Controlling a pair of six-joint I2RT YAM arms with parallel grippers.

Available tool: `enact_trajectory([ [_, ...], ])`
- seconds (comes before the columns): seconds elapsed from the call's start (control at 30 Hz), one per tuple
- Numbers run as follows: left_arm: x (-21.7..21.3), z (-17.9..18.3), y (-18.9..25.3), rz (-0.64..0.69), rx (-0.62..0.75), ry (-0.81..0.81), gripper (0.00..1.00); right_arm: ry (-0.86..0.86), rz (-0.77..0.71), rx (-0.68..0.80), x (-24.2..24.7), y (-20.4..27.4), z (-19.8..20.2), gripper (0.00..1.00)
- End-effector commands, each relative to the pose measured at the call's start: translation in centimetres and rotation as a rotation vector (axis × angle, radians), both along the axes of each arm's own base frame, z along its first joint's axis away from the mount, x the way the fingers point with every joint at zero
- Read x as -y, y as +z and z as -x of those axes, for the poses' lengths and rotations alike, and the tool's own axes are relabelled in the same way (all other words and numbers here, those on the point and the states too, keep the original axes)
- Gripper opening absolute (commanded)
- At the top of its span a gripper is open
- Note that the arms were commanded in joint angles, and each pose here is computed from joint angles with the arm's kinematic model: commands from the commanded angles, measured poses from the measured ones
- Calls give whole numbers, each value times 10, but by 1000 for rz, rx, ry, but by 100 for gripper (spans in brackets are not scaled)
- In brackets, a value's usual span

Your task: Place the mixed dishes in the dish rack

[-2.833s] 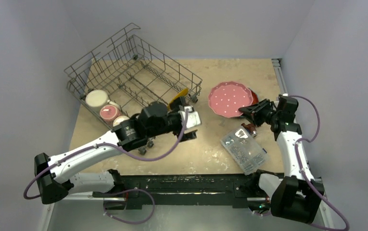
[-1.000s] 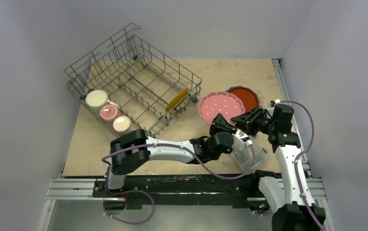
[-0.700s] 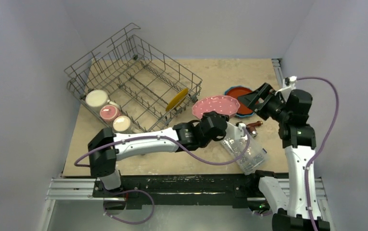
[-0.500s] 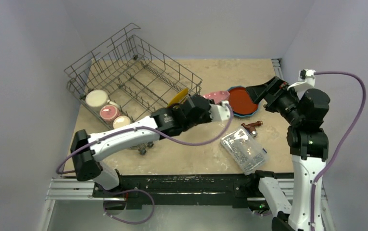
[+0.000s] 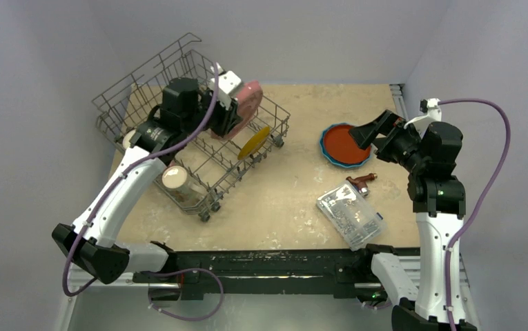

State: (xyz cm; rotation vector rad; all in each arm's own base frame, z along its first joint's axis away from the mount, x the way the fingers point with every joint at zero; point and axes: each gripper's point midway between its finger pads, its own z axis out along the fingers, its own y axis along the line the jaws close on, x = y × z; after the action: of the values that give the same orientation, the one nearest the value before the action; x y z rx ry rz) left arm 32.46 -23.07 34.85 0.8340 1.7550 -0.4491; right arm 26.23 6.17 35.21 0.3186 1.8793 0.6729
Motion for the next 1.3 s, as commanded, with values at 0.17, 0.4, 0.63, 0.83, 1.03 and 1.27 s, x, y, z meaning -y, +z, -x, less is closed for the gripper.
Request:
enact_trajectory([
  [0.17, -33, -22, 64, 324, -3, -89, 0, 42, -29, 19, -8, 2, -2, 99],
  [0.4, -43, -49, 36, 317, -58, -55, 0, 55, -33, 0, -10, 1, -4, 99],
  [0.63, -44, -63, 20, 339, -100, -47, 0, 32, -33, 13, -7, 7, -3, 99],
  [0.83, -43, -76, 0, 331, -140, -54, 0, 35, -48, -2, -8, -3, -3, 99],
  [1.03, -41, -88, -15, 339, -195, -59, 0, 38, -54, -14, -9, -8, -7, 99],
  [1.27, -45, -95, -24, 339, -211, -53, 0, 42, -70, -26, -10, -14, -9, 99],
])
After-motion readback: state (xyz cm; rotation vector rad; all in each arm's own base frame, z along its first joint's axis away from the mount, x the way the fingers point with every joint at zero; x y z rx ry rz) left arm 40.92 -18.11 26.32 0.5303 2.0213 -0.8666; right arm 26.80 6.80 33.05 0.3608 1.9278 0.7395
